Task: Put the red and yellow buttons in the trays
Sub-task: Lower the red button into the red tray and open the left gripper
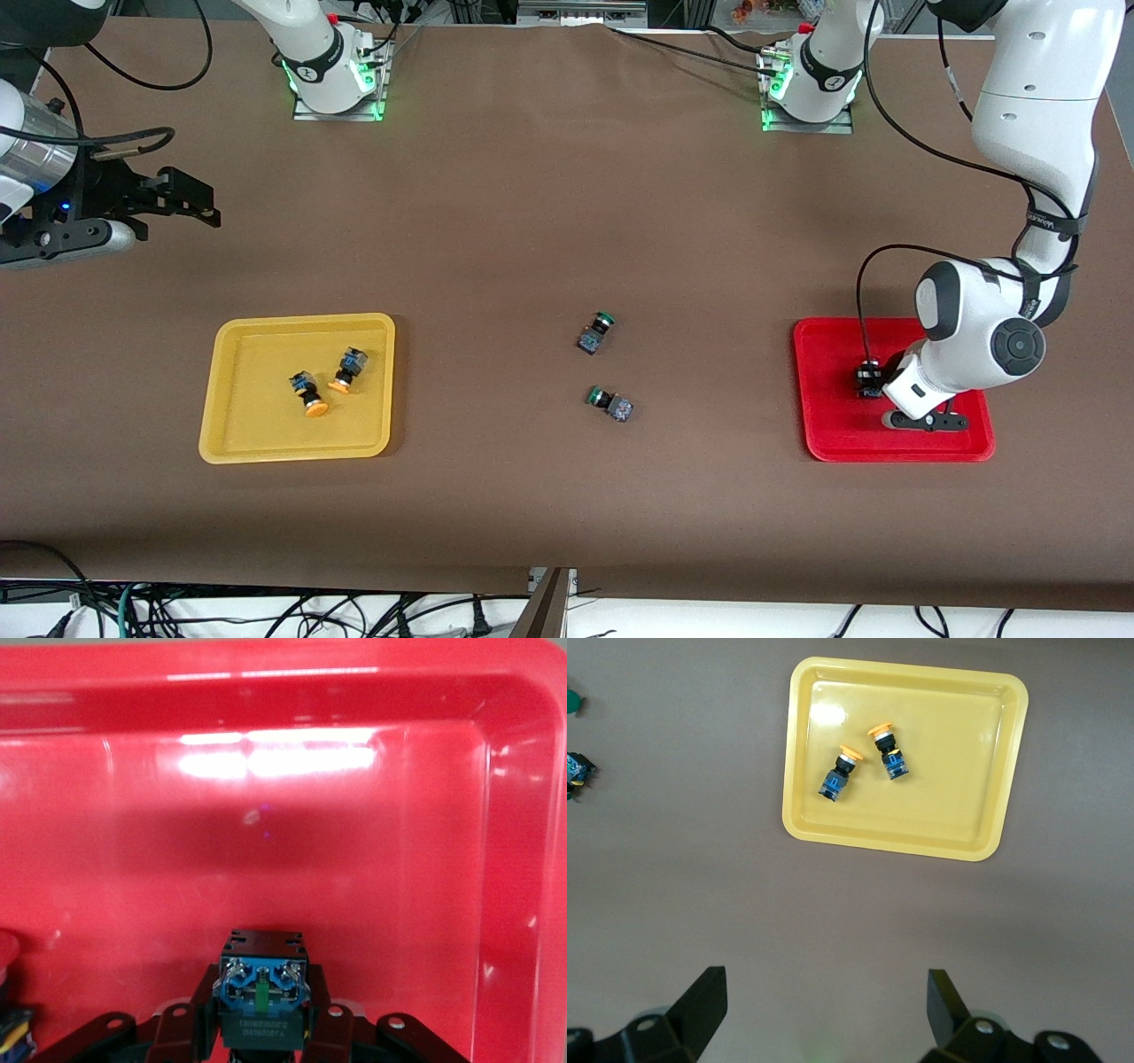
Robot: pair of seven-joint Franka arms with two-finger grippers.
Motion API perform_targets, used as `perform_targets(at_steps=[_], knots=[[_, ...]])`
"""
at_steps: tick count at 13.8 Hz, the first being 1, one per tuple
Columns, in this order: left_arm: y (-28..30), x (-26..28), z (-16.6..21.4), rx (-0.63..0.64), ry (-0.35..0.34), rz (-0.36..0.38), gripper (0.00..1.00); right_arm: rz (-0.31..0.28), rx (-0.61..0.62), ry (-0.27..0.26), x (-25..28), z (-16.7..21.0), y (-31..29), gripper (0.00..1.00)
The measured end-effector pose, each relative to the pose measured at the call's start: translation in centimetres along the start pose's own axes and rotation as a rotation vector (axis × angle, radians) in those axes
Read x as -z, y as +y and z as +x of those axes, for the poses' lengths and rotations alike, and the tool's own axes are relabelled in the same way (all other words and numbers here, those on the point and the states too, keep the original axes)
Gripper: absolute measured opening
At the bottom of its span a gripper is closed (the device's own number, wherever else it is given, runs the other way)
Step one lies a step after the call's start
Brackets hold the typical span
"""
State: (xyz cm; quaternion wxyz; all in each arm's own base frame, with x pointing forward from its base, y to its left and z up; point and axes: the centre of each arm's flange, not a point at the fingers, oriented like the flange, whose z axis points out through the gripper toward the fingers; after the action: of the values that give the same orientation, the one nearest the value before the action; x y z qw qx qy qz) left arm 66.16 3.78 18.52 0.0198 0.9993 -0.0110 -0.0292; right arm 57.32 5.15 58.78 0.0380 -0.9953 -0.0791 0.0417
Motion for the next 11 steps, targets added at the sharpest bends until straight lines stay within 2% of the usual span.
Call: perform_targets(at_steps=[3, 5, 7, 9, 11], knots=[[0.0, -0.2, -0.1, 0.0, 0.008, 0.001, 0.45, 0.0, -0.003, 0.0, 0.0, 0.0, 0.2, 1.0], [0.0, 0.0, 0.0, 0.0, 0.014, 0.001, 0.62, 0.0, -0.003, 0.0, 0.0, 0.0, 0.2, 1.0], [0.2, 1.1, 0.4, -0.003, 0.025, 0.0, 0.84, 0.0, -0.002, 0.0, 0.0, 0.0, 0.1, 1.0], [1.2, 3.9, 1.2, -0.018, 0.016, -0.01, 1.0, 0.0, -0.002, 0.0, 0.0, 0.0, 0.1, 1.0], [2.1, 8.0, 2.2, -0.031, -0.002, -0.016, 1.0, -0.004, -0.004, 0.002, 0.1, -0.1, 0.3, 1.0]])
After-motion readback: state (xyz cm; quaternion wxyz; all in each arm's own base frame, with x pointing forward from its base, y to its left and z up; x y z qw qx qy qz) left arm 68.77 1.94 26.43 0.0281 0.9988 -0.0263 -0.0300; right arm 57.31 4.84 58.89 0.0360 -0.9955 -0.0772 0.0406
